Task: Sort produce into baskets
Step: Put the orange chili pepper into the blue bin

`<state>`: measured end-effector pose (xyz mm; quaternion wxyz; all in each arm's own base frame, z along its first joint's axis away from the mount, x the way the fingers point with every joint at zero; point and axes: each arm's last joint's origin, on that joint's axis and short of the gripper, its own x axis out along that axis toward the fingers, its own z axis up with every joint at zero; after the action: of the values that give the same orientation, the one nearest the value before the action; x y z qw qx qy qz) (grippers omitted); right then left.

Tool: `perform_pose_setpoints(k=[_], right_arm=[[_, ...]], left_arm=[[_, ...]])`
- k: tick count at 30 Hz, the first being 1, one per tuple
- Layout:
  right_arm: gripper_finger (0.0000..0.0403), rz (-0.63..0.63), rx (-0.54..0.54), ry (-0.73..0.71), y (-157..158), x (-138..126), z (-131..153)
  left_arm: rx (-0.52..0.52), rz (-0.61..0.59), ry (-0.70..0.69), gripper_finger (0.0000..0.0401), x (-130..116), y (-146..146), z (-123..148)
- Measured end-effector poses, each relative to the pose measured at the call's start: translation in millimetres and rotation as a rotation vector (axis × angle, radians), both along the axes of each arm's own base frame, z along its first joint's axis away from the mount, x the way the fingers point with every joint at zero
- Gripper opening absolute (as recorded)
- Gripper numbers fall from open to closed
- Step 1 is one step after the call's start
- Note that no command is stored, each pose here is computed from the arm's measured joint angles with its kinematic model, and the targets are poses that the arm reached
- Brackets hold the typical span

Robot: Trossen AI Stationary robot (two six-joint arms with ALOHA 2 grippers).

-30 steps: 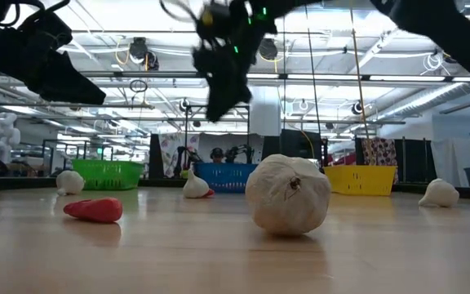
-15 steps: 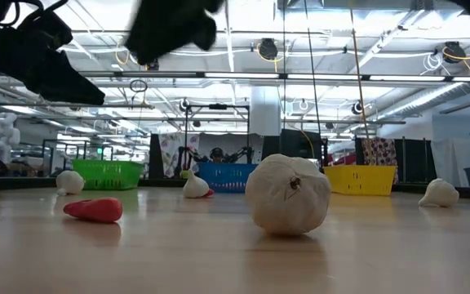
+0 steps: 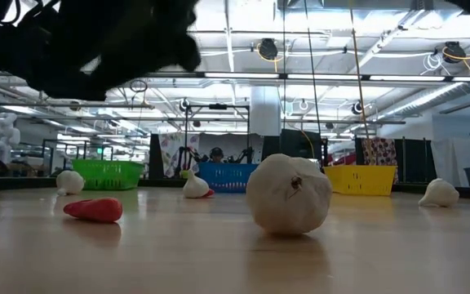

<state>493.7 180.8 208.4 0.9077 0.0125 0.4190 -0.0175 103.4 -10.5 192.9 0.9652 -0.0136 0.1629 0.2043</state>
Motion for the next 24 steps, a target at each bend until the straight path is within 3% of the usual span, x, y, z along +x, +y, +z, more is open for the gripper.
perform_pose_setpoints(k=[5, 10, 24], right_arm=[[0.0241, -0.011, 0.085, 0.062, -10.7, 5.5, -13.8], [0.0278, -0.053, 0.070, 0.144, -15.1, -0.8, -18.1], [0.0274, -0.090, 0.071, 0.149, 9.0, -2.8, -46.0]], left_arm=[[0.020, -0.030, 0.006, 0.0217, 1.2, 0.9, 1.0], [0.003, -0.022, 0.000, 0.0217, 1.7, 2.9, 1.3], [-0.023, -0.016, -0.009, 0.0217, 2.5, 4.6, 1.7]])
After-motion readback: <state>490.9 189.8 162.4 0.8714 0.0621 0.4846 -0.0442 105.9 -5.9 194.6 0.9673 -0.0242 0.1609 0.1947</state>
